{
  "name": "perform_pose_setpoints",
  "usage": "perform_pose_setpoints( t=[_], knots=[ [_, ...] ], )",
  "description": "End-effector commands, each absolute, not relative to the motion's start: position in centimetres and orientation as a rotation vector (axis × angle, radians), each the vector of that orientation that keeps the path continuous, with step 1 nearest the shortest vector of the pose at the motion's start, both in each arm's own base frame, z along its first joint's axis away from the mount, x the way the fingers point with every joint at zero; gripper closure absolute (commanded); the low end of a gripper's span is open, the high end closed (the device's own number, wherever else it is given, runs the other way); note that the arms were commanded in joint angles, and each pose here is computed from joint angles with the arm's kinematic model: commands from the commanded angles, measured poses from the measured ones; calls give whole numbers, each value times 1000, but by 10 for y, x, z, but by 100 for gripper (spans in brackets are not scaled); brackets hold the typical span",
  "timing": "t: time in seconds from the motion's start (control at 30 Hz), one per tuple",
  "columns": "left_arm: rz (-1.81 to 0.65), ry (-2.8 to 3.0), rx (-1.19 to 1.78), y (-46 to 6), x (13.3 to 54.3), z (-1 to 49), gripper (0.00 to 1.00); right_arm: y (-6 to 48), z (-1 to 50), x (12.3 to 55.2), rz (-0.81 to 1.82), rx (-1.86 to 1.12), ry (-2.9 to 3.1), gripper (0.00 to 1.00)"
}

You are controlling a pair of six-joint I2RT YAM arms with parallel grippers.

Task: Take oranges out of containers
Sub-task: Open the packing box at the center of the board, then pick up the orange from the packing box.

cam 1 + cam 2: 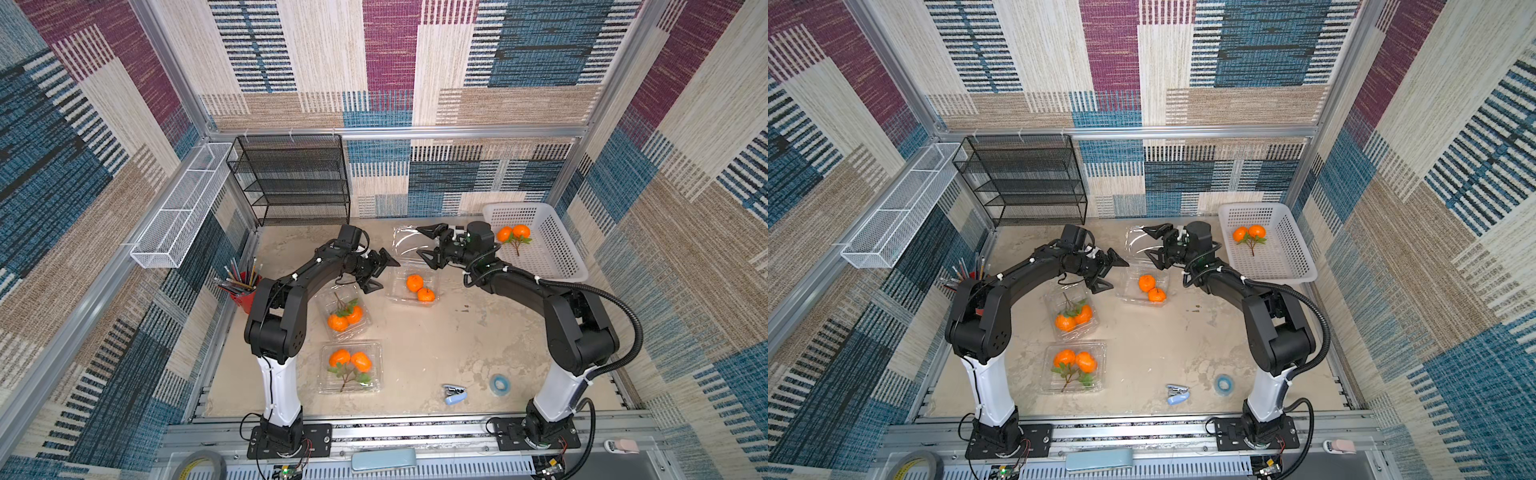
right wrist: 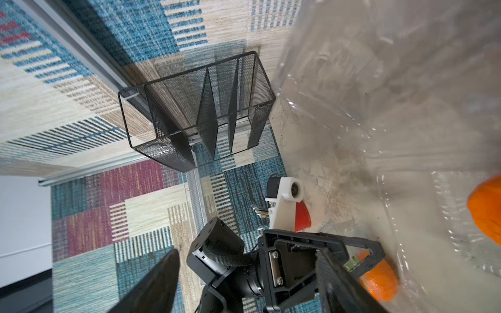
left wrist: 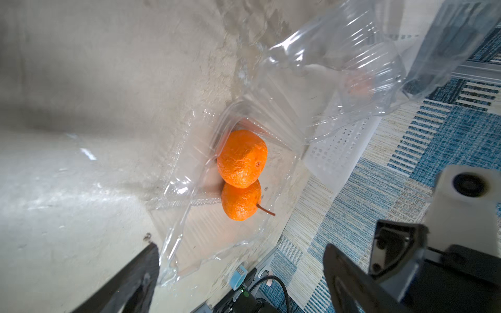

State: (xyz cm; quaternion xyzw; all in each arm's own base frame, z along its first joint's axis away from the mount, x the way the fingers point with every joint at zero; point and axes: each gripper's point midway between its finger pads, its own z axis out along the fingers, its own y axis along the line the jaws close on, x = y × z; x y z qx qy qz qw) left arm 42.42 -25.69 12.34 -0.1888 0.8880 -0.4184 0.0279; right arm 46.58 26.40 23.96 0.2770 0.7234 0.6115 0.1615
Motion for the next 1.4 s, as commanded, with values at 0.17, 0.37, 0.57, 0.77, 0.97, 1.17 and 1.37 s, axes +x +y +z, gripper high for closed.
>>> perform_pose_setpoints(
  t=[0.17,0.37,0.57,0.77,0.97,1.17,1.37],
  knots=[
    [-1137,2747,-436,-244,422,143,0,243,171,456,1108,467,2491,30],
    [-1312,2701,-270,-275,412,163,1,234,120,443,774,347,2632,38],
    [-1406,2682,-240,-294,400,161,1,233,101,440,615,281,2695,47],
    [-1411,2674,-222,-294,398,163,1,235,92,431,459,198,2741,54],
    [-1432,2687,-253,-295,397,156,1,238,87,422,402,172,2765,60],
    [-1437,2690,-268,-295,395,153,1,236,79,411,358,154,2794,64],
    [-1436,2700,-298,-294,393,148,1,236,77,406,350,149,2801,73]
  ],
)
